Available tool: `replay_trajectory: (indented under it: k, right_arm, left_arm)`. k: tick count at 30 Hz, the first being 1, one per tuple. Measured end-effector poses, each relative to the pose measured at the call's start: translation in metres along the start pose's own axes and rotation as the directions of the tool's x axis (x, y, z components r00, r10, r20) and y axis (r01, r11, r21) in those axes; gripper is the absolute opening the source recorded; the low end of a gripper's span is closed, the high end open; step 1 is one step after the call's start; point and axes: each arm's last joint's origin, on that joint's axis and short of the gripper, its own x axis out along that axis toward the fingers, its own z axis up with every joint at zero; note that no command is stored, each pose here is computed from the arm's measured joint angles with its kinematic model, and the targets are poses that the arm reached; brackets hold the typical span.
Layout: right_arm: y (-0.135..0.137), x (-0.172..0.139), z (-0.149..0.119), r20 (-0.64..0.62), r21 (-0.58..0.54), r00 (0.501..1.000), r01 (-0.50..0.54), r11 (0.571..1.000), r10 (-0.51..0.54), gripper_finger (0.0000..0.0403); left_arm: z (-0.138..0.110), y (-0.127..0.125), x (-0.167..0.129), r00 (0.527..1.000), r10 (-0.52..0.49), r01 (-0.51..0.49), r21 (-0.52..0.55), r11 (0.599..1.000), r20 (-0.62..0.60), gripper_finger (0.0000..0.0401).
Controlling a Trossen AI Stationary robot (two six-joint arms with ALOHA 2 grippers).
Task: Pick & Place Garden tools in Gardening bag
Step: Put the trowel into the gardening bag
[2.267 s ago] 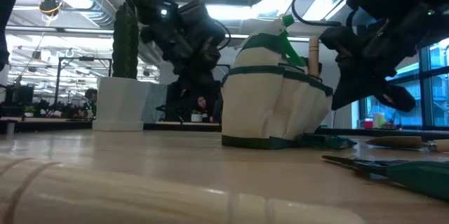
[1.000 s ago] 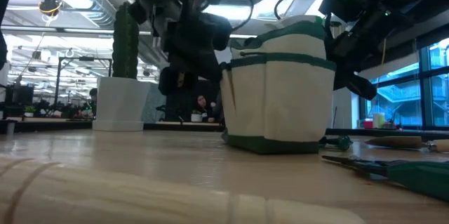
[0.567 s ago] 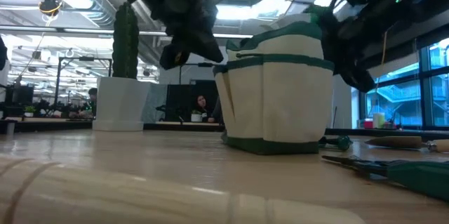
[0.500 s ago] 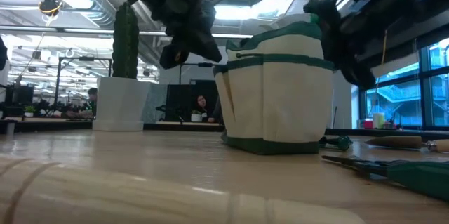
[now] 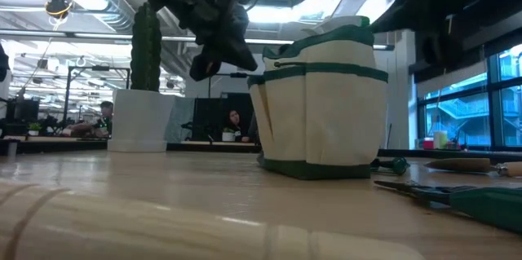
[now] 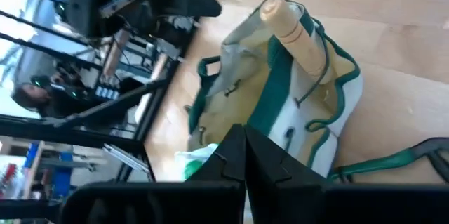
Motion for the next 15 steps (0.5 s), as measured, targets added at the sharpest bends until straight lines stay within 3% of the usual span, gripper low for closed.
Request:
replay_trajectory:
  k: [6, 15]
  right_arm:
    - [0.005, -0.01, -0.009, 0.049, 0.061, 0.998, -0.031, 0.998, 0.028, 0.0]
    - [0.011, -0.017, -0.026, 0.016, 0.086, 0.997, -0.073, 0.994, 0.072, 0.0]
  left_arm:
    - [0.001, 0.001, -0.001, 1.0, -0.014, 0.014, 0.004, 1.0, -0.009, 0.0005]
    - [0.0, 0.0, -0.001, 0.997, -0.066, 0.065, -0.016, 0.998, -0.042, 0.0003]
